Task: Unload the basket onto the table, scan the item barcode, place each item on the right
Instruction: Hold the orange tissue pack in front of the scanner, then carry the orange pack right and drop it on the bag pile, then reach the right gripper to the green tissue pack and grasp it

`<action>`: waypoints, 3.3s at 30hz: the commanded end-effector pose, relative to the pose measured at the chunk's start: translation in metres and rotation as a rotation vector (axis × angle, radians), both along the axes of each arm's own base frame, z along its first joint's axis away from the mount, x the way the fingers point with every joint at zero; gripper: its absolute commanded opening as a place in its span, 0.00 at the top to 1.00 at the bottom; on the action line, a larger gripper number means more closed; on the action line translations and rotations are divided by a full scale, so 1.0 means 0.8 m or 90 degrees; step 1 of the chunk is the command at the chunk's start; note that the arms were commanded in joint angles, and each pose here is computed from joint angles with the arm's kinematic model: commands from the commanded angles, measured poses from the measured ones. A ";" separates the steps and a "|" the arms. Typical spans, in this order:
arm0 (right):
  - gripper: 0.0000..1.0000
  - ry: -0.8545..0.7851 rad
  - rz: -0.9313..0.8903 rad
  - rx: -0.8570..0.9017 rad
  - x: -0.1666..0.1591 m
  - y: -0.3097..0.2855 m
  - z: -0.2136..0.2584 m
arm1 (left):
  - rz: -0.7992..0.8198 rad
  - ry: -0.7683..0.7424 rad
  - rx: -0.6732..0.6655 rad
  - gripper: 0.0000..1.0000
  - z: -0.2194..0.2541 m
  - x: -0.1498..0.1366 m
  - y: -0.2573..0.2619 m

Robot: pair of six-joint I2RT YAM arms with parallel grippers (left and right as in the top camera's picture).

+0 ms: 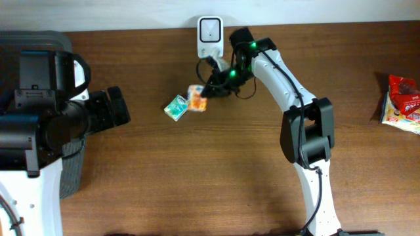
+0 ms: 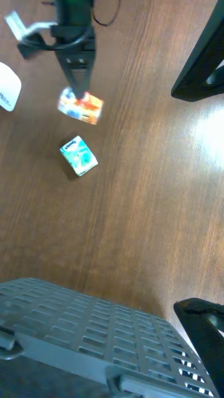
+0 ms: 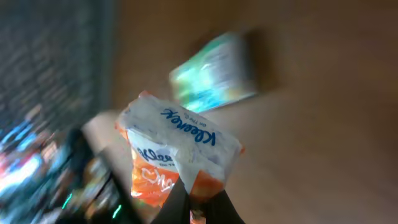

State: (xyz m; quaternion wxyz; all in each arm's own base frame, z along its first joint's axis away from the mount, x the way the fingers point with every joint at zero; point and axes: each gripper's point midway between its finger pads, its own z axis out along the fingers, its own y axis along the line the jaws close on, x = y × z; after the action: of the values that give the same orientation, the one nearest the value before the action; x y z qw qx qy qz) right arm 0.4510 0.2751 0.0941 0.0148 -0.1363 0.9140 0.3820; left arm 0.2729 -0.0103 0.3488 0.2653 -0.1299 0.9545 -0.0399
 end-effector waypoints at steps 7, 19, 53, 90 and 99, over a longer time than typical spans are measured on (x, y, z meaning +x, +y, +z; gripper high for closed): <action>0.96 -0.458 -0.335 -0.470 0.189 -0.153 0.108 | 0.001 -0.005 -0.002 0.01 0.003 0.000 0.001; 0.96 -0.722 -0.082 -0.543 0.254 -0.109 0.109 | 0.001 -0.005 -0.002 0.01 0.003 0.000 0.001; 0.96 -0.743 -0.222 -0.608 0.247 -0.086 0.128 | 0.001 -0.005 -0.002 0.01 0.003 0.000 0.001; 0.02 0.178 -1.003 -0.757 -0.123 -0.754 0.066 | 0.001 -0.005 -0.002 0.01 0.003 0.000 0.001; 0.01 -0.058 -0.731 -0.403 0.003 -0.589 0.145 | 0.001 -0.005 -0.002 0.01 0.003 0.000 0.001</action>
State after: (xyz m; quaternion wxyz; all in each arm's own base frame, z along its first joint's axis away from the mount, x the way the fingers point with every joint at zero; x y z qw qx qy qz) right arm 0.3968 -0.2924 0.1591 0.1352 0.5129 0.8305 -0.1699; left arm 0.2729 -0.0101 0.3488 0.2653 -0.1302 0.9545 -0.0400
